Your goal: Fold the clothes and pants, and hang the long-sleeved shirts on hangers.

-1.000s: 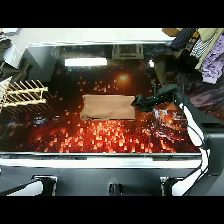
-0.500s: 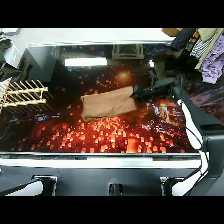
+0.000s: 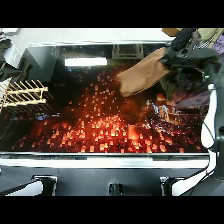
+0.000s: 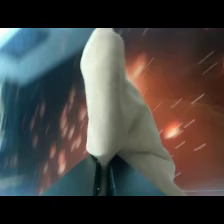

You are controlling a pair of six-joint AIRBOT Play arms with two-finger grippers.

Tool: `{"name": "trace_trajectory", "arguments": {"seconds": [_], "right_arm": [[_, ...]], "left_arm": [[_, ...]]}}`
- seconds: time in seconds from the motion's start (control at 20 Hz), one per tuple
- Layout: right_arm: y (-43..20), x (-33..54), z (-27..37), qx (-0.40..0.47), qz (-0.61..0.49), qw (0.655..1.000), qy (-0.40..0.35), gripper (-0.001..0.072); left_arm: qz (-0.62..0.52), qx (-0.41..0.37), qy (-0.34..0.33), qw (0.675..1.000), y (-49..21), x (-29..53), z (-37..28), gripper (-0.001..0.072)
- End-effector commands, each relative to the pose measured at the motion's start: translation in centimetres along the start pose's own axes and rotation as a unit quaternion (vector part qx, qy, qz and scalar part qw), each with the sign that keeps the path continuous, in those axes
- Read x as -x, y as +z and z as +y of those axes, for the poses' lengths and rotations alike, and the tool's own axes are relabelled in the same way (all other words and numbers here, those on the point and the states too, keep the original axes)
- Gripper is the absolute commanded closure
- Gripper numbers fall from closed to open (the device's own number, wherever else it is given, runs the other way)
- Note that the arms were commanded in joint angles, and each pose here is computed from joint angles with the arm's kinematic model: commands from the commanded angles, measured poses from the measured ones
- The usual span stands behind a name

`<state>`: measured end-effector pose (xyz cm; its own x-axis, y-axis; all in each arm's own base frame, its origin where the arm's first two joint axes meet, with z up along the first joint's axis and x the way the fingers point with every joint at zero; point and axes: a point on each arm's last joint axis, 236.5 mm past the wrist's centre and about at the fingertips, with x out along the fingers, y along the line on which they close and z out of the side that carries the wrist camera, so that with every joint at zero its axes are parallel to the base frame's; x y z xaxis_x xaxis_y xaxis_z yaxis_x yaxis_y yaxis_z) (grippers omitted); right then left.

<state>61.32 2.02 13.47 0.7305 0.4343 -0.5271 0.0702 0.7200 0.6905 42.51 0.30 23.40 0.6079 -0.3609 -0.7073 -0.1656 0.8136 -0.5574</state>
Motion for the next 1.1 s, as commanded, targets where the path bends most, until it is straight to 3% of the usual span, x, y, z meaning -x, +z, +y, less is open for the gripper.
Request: {"name": "trace_trajectory", "arguments": {"seconds": [0.0, 0.25, 0.45, 0.75, 1.05], "right_arm": [[6.2, 5.4, -5.1, -0.035, -0.074, 0.996, -0.041, 0.0684], [10.9, 14.5, -14.5, -0.073, -0.144, 0.979, -0.127, 0.0684], [10.3, 20.5, -21.4, -0.117, -0.142, 0.960, -0.209, 0.0685], [2.7, 26.4, -29.5, -0.229, -0.046, 0.897, -0.376, 0.0687], [-6.2, 28.4, -31.6, -0.309, 0.090, 0.829, -0.456, 0.0686]], "left_arm": [[0.000, 0.000, 0.000, 1.000, 0.0, 0.0, 0.0, 0.0686], [0.000, 0.000, 0.000, 1.000, 0.0, 0.0, 0.0, 0.0687], [0.000, 0.001, 0.000, 1.000, 0.0, 0.0, 0.0, 0.0686], [0.001, 0.001, 0.000, 1.000, 0.0, 0.0, 0.0, 0.0686], [0.001, 0.001, 0.000, 1.000, 0.0, 0.0, 0.0, 0.0686]]}}
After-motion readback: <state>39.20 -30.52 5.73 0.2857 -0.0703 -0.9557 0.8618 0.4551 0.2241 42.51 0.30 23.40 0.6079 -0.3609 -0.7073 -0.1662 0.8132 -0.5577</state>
